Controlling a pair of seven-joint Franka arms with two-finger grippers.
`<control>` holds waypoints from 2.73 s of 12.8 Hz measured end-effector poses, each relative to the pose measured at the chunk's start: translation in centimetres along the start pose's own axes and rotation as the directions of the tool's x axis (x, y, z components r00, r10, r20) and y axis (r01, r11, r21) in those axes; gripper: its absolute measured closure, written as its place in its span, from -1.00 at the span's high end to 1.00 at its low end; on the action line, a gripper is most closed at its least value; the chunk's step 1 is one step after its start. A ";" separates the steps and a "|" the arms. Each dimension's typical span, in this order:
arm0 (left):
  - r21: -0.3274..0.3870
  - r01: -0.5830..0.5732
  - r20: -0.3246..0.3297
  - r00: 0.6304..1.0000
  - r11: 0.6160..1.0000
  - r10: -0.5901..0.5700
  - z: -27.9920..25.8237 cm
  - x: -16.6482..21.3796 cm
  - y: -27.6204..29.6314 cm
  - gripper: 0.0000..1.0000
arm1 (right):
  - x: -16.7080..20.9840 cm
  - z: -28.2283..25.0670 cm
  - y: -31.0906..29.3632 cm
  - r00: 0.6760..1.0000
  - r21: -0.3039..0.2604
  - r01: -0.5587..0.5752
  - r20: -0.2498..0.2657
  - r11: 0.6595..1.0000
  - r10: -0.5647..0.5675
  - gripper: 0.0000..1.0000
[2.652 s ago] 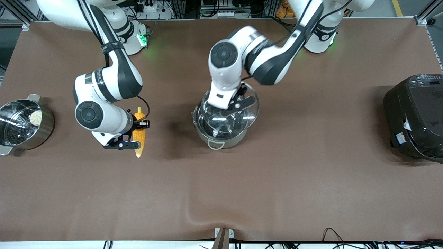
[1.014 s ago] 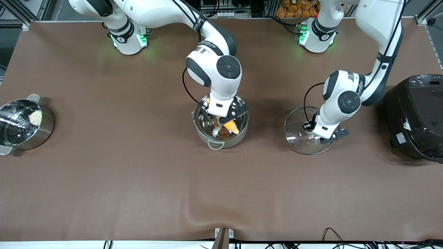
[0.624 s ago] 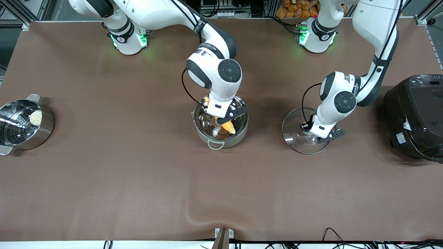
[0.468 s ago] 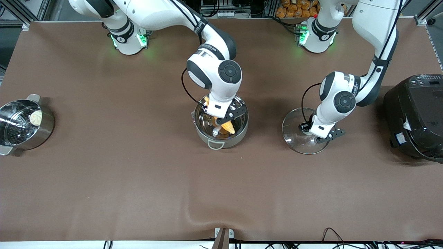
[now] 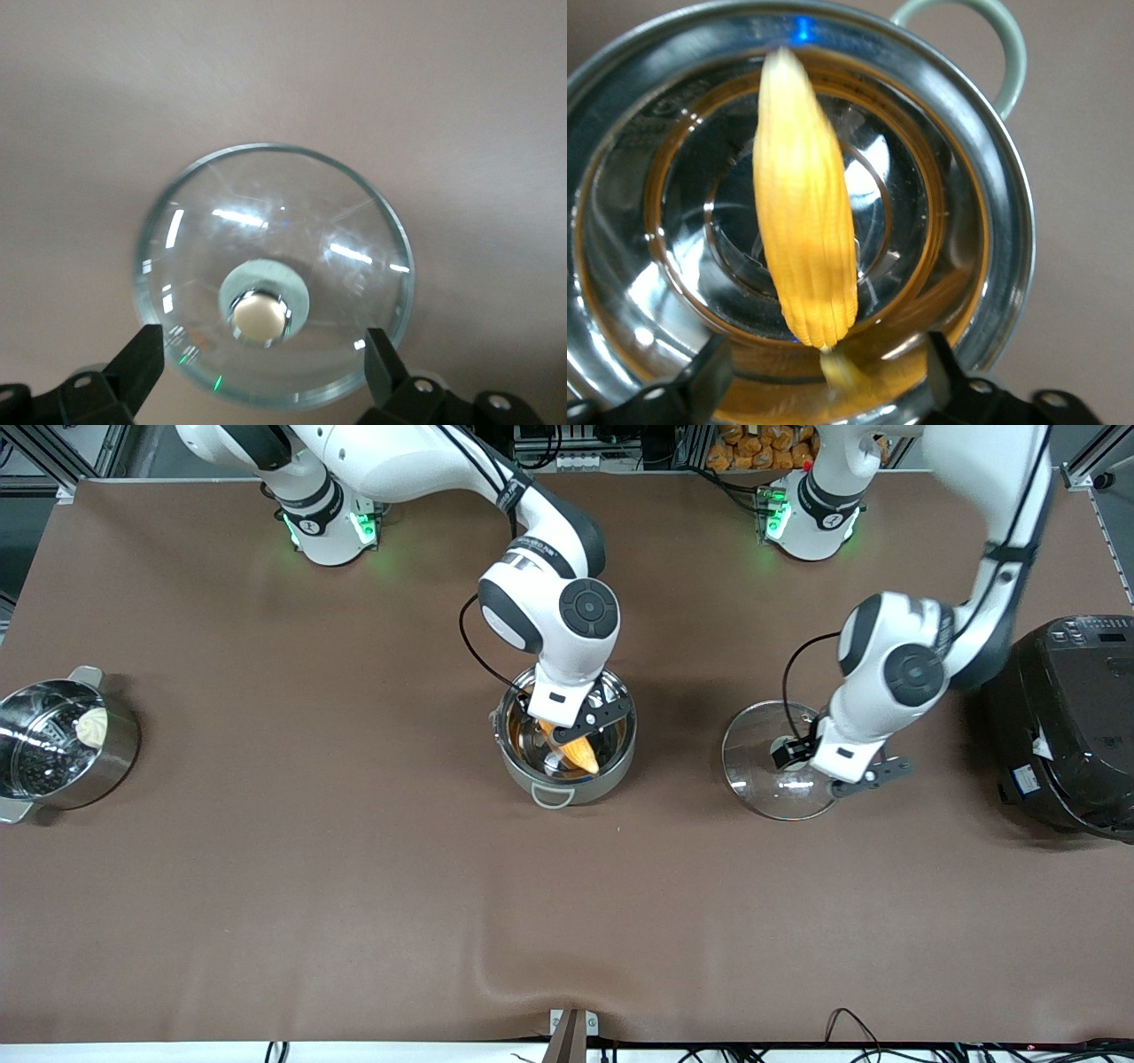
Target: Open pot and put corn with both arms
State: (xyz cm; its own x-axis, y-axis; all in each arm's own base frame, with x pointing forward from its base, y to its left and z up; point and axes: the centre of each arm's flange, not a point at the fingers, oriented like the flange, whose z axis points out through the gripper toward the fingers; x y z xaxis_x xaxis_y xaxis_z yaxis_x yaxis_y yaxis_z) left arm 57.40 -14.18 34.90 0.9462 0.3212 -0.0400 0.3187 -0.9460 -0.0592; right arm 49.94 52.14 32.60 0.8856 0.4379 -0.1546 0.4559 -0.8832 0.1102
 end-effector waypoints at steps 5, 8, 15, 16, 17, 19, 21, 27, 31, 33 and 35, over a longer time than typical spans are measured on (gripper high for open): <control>0.019 -0.049 -0.003 0.999 0.999 0.049 -16.2 -0.1 -0.9 1.00 | 1.3 -4.0 11.8 0.996 0.019 -0.083 0.027 0.996 0.082 1.00; 0.008 -0.061 -0.031 0.998 0.998 0.061 -20.4 -1.0 -1.6 1.00 | 0.4 -7.1 24.9 0.996 0.089 -0.073 0.049 0.993 0.069 1.00; 0.006 -0.081 -0.049 0.995 0.997 0.081 -23.7 -2.8 -3.0 1.00 | -9.1 -10.5 46.5 0.978 0.122 -0.207 -0.008 0.971 0.210 1.00; 0.007 -0.121 -0.049 0.991 0.993 0.121 -23.8 -2.4 -3.6 1.00 | -11.3 -11.3 47.0 0.973 0.111 -0.225 -0.028 0.968 0.229 1.00; 0.006 -0.160 -0.047 0.986 0.987 0.160 -23.8 -1.9 -4.4 1.00 | -13.4 -12.1 46.7 0.970 0.101 -0.236 -0.034 0.967 0.240 1.00; -0.005 -0.210 -0.046 0.977 0.978 0.209 -24.0 -0.8 -6.5 1.00 | -17.6 -13.7 46.9 0.962 0.097 -0.272 -0.009 0.958 0.274 1.00; -0.007 -0.248 -0.046 0.968 0.969 0.248 -24.2 0.1 -8.8 1.00 | -20.9 -14.9 48.8 0.945 0.135 -0.325 0.031 0.936 0.324 1.00; -0.001 -0.298 -0.034 0.954 0.955 0.297 -25.3 -0.5 -10.3 1.00 | -24.0 -19.9 51.3 0.930 0.160 -0.365 0.024 0.917 0.366 1.00; -0.049 -0.294 -0.032 0.956 0.955 0.292 -26.0 -0.8 -10.9 1.00 | -24.3 -22.0 52.5 0.917 0.191 -0.377 -0.059 0.906 0.394 1.00; -0.052 -0.334 -0.045 0.942 0.941 0.332 -26.6 -0.8 -11.8 1.00 | -24.7 -22.5 53.0 0.911 0.196 -0.385 -0.072 0.902 0.405 1.00; -0.052 -0.341 -0.055 0.939 0.939 0.338 -27.1 -0.7 -13.0 1.00 | -24.9 -22.7 53.0 0.910 0.197 -0.387 -0.077 0.901 0.407 1.00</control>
State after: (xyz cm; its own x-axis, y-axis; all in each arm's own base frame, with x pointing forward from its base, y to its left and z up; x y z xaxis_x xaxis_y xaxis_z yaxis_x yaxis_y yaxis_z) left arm 54.12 -3.29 62.74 0.9998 -0.0206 -0.0024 -0.0206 -0.9997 0.0096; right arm 54.04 -1.77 64.58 0.9985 0.0517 -0.0206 0.0510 -0.9981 -0.0346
